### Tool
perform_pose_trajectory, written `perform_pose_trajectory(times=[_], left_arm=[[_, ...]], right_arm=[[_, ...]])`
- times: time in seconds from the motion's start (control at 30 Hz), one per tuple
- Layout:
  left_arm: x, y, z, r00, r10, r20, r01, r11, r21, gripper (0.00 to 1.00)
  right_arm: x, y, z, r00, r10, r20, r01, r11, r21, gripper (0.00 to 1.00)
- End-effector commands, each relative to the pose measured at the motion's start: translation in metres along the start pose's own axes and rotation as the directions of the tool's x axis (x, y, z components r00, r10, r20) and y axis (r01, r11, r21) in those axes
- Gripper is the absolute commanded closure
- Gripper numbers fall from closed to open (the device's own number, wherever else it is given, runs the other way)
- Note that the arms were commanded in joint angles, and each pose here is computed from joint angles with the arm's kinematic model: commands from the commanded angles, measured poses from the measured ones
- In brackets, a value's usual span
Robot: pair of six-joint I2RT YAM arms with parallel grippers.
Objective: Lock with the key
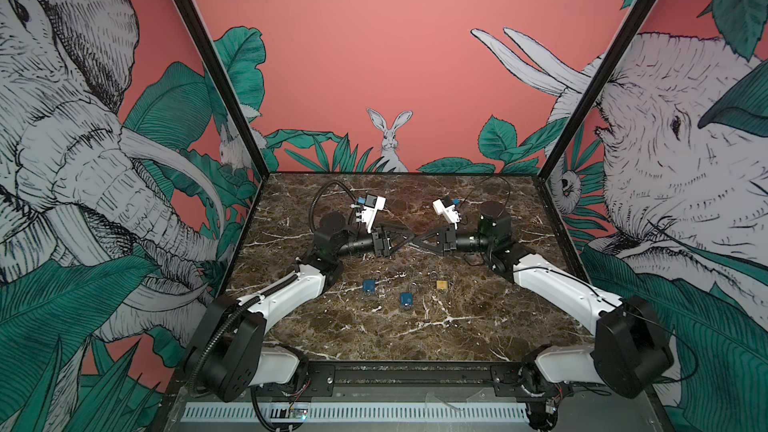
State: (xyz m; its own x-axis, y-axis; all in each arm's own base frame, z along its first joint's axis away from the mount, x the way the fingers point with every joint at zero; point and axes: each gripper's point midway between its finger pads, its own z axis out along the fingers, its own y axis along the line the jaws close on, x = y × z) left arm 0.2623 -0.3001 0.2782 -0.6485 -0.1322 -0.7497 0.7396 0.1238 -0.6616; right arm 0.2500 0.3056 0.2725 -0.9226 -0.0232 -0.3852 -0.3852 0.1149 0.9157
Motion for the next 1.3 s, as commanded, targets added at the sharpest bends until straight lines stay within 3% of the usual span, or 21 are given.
perform_pose_trajectory(times=[0.0, 0.47, 1.27], left_arm=[[0.0, -0.008, -0.002, 1.0, 0.02, 0.005, -0.021, 1.0, 0.02, 0.35], [0.004, -0.006, -0.01, 1.0, -0.008, 0.022, 0.009, 0.999, -0.035, 0.54], [0.004, -0.004, -0.01, 0.999, -0.046, 0.022, 0.047, 0.998, -0.045, 0.72]], right_arm=[[-0.012, 0.018, 0.0, 0.996, -0.083, 0.03, 0.084, 0.996, -0.027, 1.0], [-0.008, 0.004, 0.0, 0.993, -0.115, 0.003, 0.114, 0.992, 0.049, 1.0], [-0.008, -0.002, -0.005, 0.98, -0.196, 0.022, 0.194, 0.978, 0.077, 1.0]])
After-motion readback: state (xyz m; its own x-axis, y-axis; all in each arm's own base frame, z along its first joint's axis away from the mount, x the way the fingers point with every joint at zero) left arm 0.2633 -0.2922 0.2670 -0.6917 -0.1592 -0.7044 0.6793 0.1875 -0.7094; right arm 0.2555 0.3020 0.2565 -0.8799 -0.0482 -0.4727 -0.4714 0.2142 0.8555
